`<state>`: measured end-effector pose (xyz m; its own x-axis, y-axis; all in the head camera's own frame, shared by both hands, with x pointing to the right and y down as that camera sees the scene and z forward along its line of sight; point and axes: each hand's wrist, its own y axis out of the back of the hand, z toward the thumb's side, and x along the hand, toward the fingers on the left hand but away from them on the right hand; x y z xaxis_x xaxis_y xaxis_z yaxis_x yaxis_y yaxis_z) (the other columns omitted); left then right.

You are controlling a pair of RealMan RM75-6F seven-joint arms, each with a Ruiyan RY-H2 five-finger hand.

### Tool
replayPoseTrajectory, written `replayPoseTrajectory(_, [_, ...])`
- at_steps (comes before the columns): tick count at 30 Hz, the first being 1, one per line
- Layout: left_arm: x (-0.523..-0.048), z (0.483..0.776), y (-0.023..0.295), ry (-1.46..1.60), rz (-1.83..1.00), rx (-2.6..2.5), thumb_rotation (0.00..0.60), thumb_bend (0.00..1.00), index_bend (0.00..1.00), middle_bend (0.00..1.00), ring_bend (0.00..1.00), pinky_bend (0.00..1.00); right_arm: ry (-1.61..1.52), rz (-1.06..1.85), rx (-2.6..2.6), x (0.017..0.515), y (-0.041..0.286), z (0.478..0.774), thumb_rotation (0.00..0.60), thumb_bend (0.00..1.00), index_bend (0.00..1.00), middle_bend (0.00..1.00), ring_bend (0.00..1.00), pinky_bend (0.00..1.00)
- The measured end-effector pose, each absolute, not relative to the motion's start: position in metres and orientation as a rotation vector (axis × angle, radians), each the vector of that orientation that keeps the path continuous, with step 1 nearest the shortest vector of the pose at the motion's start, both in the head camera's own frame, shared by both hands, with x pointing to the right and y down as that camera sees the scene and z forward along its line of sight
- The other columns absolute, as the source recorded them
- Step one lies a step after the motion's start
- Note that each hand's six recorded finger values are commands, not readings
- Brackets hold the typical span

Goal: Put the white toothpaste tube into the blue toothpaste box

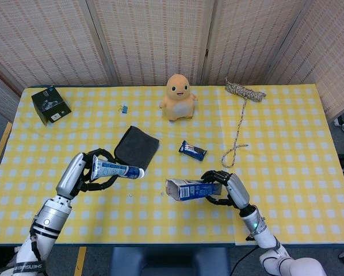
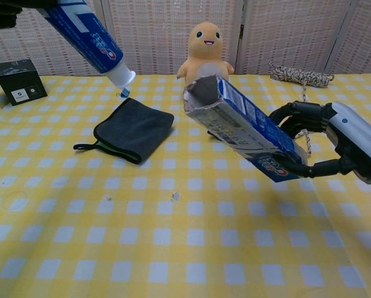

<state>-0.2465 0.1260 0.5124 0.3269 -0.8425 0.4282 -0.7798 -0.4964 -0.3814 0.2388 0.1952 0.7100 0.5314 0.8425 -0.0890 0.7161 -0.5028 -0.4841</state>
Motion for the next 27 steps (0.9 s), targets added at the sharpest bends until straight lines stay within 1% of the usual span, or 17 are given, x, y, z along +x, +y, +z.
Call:
replayPoseTrajectory(7, [-0.246, 0.515, 0.125, 1.518, -0.911, -2.474, 0.600, 0.57, 0.97, 1.00, 1.00, 1.00, -1.389, 0.487, -2.397, 0.245, 0.191, 0.723, 0.600, 0.35, 0.46, 0.40, 0.47, 0.49])
replayPoseTrajectory(16, [-0.237, 0.519, 0.125, 1.495, -0.925, -2.492, 0.600, 0.57, 0.97, 1.00, 1.00, 1.00, -1.460, 0.497, -2.463, 0.223, 0.191, 0.739, 0.600, 0.35, 0.46, 0.40, 0.47, 0.49])
replayPoseTrajectory(27, [-0.231, 0.515, 0.120, 1.563, -0.899, -2.556, 0.600, 0.57, 0.97, 1.00, 1.00, 1.00, -1.416, 0.457, -2.500, 0.198, 0.190, 0.739, 0.600, 0.35, 0.46, 0.40, 0.47, 0.49])
